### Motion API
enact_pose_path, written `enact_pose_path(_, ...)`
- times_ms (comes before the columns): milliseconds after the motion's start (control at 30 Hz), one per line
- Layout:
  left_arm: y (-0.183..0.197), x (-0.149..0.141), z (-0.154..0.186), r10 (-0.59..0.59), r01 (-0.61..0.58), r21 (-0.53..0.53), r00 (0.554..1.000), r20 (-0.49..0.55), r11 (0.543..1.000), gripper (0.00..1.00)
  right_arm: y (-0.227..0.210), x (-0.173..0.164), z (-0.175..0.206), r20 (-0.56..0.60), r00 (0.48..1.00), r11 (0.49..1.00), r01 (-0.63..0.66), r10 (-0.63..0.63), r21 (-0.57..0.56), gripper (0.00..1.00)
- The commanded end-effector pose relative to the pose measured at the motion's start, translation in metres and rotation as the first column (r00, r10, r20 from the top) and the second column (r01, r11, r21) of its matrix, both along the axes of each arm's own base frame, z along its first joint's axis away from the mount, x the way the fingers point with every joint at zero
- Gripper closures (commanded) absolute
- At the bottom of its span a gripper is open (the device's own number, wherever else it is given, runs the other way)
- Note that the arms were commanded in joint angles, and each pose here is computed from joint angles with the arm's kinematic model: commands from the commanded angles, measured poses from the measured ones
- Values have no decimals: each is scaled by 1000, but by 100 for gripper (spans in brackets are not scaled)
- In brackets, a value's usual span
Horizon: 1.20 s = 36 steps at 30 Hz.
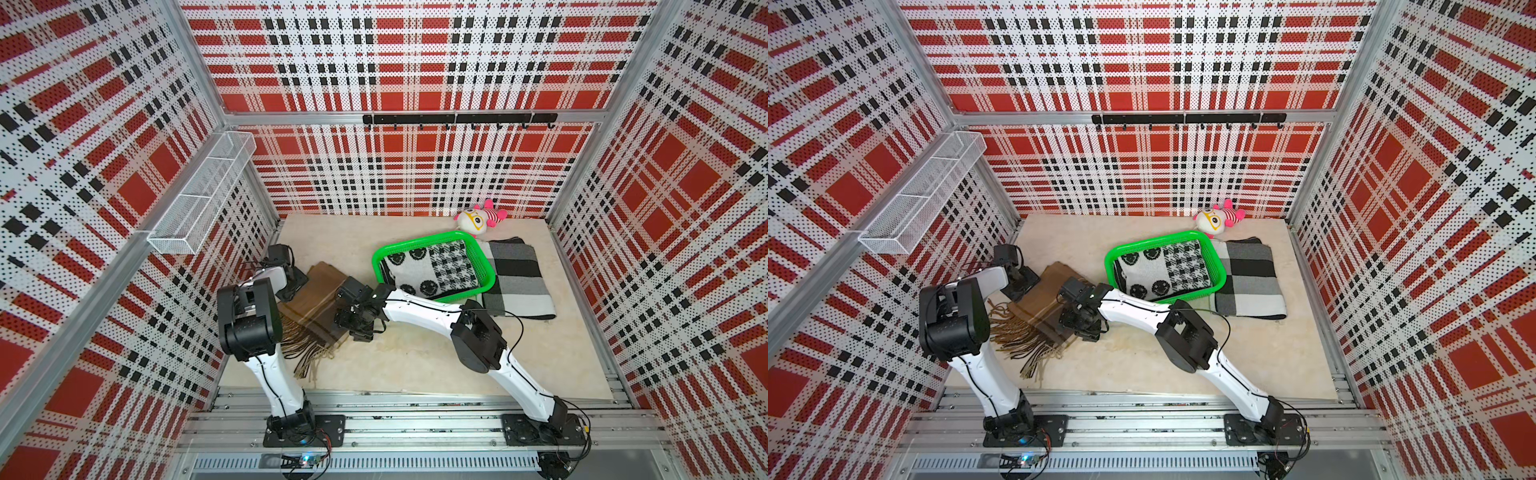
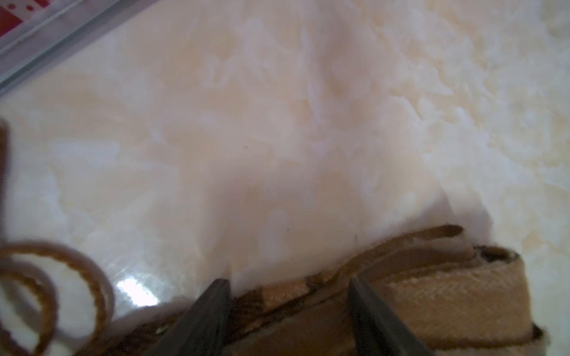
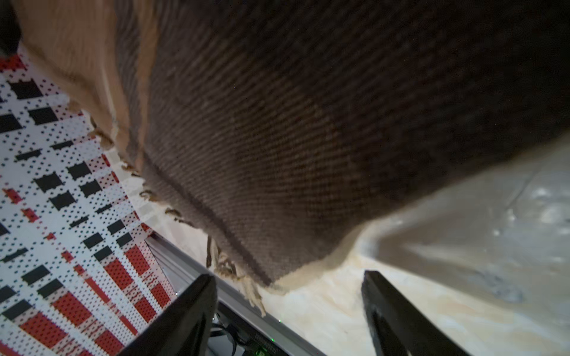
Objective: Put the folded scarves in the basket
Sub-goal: Adjust the scarf at the center of the board, then pick up the scarf at the center of the board.
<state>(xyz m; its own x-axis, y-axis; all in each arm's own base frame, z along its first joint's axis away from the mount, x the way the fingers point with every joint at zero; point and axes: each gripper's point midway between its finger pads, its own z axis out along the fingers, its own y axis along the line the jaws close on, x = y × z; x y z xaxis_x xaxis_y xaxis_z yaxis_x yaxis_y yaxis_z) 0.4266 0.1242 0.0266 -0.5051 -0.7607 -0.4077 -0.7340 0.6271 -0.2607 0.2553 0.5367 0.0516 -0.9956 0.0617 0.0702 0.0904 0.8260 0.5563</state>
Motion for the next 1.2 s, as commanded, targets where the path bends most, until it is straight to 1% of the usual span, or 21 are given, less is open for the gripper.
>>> enact_pose_path(0, -11, -27, -14, 28, -31, -75, 999, -38, 997, 35, -8, 26, -18, 15, 996, 995, 88, -87, -43, 21)
enact_pose_path(133, -16, -42, -8, 57, -59, -100, 998, -21, 993, 36, -9, 65, -22, 100, 990, 994, 103, -99, -41, 26)
enact_pose_path(200, -19, -48, 1, 71, -70, -114, 997, 5, 991, 36, -9, 80, -23, 121, 989, 995, 95, -90, -40, 29)
enact_pose_path(300, -20, -48, 20, 73, -66, -116, 996, 57, 991, 33, -12, 87, -24, 123, 991, 997, 66, -61, -36, 32)
enact_pose_path(433, -9, -35, 51, 51, -43, -66, 990, 130, 997, 25, -24, 85, -15, 165, 986, 997, 43, -31, -69, 30)
enact_pose_path(500, -6, -26, 57, 21, -15, -44, 990, 140, 999, 21, -32, 84, -13, 174, 984, 995, 48, -31, -92, 28)
enact_pose_path(567, -9, -20, 49, -20, 27, -51, 992, 124, 998, 19, -35, 82, -14, 173, 984, 994, 50, -32, -101, 27)
enact_pose_path(633, -15, -17, 34, -54, 60, -70, 995, 88, 996, 19, -32, 82, -20, 160, 987, 995, 43, -28, -94, 27)
enact_pose_path(767, -29, -24, 4, -100, 100, -84, 995, 3, 991, 21, -23, 81, -32, 131, 991, 996, 30, -18, -88, 30)
enact_pose_path(833, -36, -28, -8, -110, 107, -92, 993, -30, 990, 22, -22, 80, -38, 119, 993, 995, 32, -21, -89, 31)
enact_pose_path(967, -39, -40, -25, -85, 78, -101, 994, -75, 992, 25, -23, 78, -47, 99, 995, 995, 36, -26, -92, 32)
enact_pose_path(1100, -50, -44, -35, -104, 92, -124, 990, -93, 988, 31, -21, 78, -50, 91, 995, 996, 37, -30, -84, 33)
enact_pose_path(1167, -59, -46, -39, -117, 103, -159, 990, -81, 982, 39, -17, 78, -51, 88, 996, 997, 35, -29, -69, 37)
